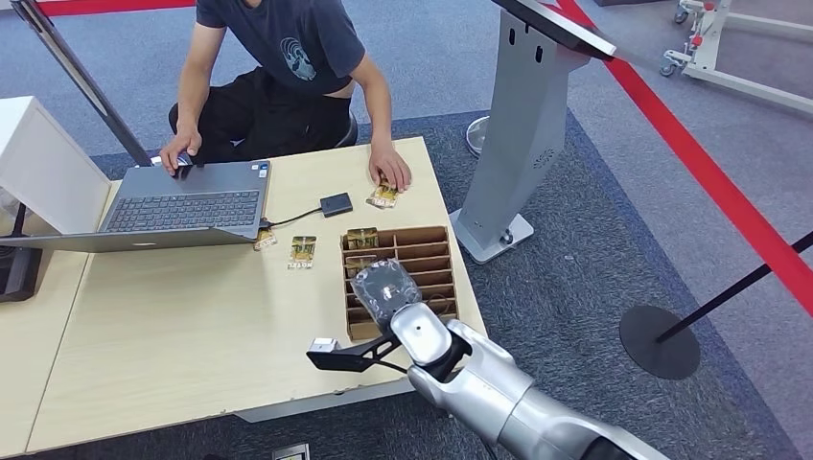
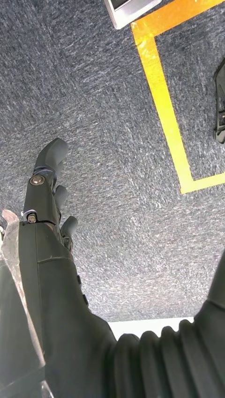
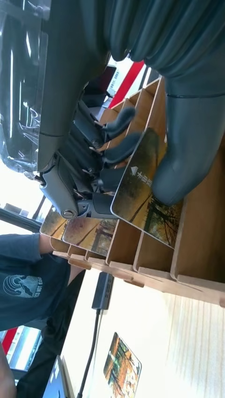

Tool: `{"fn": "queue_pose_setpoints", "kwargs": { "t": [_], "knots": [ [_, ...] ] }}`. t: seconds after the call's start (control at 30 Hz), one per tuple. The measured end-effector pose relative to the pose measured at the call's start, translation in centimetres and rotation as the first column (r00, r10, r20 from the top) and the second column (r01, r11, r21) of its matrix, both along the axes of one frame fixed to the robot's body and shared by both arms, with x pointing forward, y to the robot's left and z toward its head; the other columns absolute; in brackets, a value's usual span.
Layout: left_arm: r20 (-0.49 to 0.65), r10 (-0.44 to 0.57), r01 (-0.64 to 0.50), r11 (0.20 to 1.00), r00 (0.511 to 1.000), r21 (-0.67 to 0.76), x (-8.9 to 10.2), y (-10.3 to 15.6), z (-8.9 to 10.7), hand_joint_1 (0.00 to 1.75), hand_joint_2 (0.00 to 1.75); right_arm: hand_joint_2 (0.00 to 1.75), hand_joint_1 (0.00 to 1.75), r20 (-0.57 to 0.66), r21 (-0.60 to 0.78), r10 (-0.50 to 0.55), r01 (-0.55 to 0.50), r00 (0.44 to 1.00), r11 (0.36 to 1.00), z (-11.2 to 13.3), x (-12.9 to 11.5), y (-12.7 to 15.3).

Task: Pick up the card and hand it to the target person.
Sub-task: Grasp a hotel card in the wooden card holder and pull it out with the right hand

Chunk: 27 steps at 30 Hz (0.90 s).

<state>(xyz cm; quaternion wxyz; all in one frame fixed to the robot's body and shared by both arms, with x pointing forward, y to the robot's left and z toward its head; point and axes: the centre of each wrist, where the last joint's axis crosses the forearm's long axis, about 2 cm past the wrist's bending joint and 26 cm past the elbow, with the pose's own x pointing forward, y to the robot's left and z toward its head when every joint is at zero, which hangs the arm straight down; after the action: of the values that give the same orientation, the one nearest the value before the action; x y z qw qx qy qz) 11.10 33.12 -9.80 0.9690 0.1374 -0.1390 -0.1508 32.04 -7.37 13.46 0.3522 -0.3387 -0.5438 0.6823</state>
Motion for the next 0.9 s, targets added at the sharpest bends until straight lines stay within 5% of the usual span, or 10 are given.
{"fn": "queue_pose_setpoints", "kwargs": {
  "t": [0.1,0.23,0.7,0.9],
  "knots": [
    [0.0,0.0,0.0,1.0,1.0,0.0,0.0,0.0,0.0,0.0,1.75,1.75,1.75,0.003,0.003,-0.007,0.007,1.0,1.0,0.1,0.2,-0.1],
    [0.008,-0.003,0.003,1.0,1.0,-0.004,0.0,0.0,0.0,0.0,0.0,1.75,1.75,0.011,0.006,-0.015,0.014,1.0,1.0,0.4,0.4,-0.2],
    [0.032,0.005,-0.004,0.999,0.999,-0.036,0.2,0.0,0.0,0.0,0.0,1.75,1.75,0.002,0.046,-0.026,0.026,1.0,0.999,1.1,0.9,-0.4],
    [0.034,0.012,-0.011,1.0,0.999,-0.021,0.0,0.0,0.0,0.0,0.0,1.75,1.75,0.048,0.121,-0.05,0.044,0.998,0.992,3.9,1.9,-0.7]
  ]
}}
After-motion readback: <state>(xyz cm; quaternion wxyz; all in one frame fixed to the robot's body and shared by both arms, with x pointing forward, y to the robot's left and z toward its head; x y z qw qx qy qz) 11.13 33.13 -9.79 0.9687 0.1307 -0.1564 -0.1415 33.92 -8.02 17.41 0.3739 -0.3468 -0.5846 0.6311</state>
